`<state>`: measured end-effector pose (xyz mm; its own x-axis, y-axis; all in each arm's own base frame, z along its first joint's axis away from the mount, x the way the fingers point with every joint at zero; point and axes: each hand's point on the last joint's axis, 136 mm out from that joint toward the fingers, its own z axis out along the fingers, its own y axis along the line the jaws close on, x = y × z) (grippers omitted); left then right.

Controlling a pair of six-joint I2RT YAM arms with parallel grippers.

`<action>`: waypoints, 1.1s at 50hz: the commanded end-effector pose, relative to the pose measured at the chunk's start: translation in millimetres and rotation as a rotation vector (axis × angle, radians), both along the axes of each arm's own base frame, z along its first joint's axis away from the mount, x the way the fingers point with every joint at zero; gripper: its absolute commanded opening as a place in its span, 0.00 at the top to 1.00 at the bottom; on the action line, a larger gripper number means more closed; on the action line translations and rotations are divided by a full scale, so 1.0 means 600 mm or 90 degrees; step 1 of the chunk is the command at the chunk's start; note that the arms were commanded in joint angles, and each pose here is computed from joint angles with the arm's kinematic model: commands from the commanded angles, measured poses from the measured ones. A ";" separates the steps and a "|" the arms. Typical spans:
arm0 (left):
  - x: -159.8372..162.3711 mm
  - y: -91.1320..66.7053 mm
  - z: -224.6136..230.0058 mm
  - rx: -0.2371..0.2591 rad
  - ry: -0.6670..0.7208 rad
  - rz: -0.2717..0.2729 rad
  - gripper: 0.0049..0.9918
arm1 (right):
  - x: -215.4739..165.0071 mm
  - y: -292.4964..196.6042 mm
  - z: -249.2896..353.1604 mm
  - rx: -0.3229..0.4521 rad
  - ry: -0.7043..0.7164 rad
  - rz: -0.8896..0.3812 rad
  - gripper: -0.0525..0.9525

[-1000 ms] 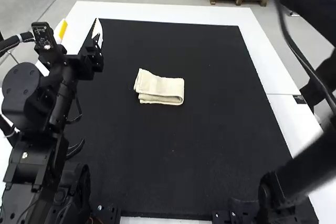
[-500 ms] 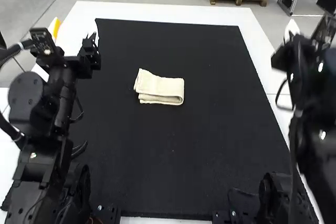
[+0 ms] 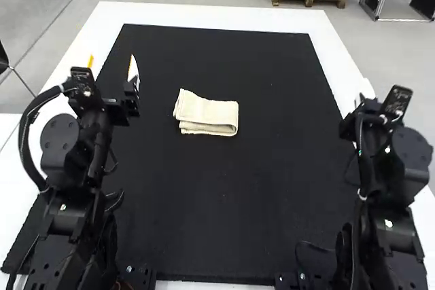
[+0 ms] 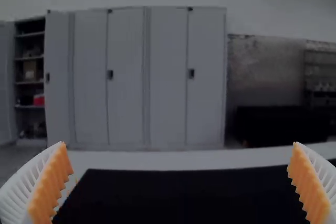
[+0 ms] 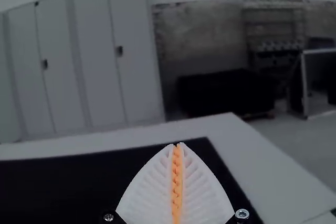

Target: Fold the towel.

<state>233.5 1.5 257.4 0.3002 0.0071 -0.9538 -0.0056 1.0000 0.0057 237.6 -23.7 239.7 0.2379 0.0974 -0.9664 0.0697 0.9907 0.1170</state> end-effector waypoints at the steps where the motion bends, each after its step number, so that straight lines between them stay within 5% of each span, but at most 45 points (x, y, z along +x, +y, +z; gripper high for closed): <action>1: -0.001 -0.022 -0.006 0.028 0.013 -0.042 0.02 | -0.001 0.004 0.002 -0.013 -0.012 0.010 0.95; 15: 0.021 -0.021 -0.141 0.020 0.195 -0.046 0.02 | 0.014 0.008 -0.094 -0.026 0.125 0.020 0.95; 28: 0.021 0.002 -0.142 0.014 0.199 -0.011 0.03 | 0.012 0.000 -0.147 -0.015 0.207 0.007 0.83; 33: 0.021 0.006 -0.142 0.013 0.199 -0.004 0.03 | 0.012 -0.001 -0.149 -0.014 0.209 0.005 0.61; 38: 0.022 0.006 -0.144 0.013 0.200 -0.004 0.03 | 0.012 -0.001 -0.148 -0.014 0.209 0.005 0.06; 39: 0.021 0.006 -0.142 0.013 0.199 -0.004 0.03 | 0.012 -0.001 -0.149 -0.014 0.210 0.004 0.02; 55: 0.021 0.007 -0.142 0.013 0.198 -0.003 0.02 | 0.012 -0.001 -0.151 -0.014 0.212 0.005 0.03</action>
<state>246.7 5.7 170.2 -0.0196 0.0161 -0.9997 0.0011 0.9999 0.0161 245.5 -19.3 152.3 -0.0882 0.0794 -0.9929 0.0717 0.9947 0.0732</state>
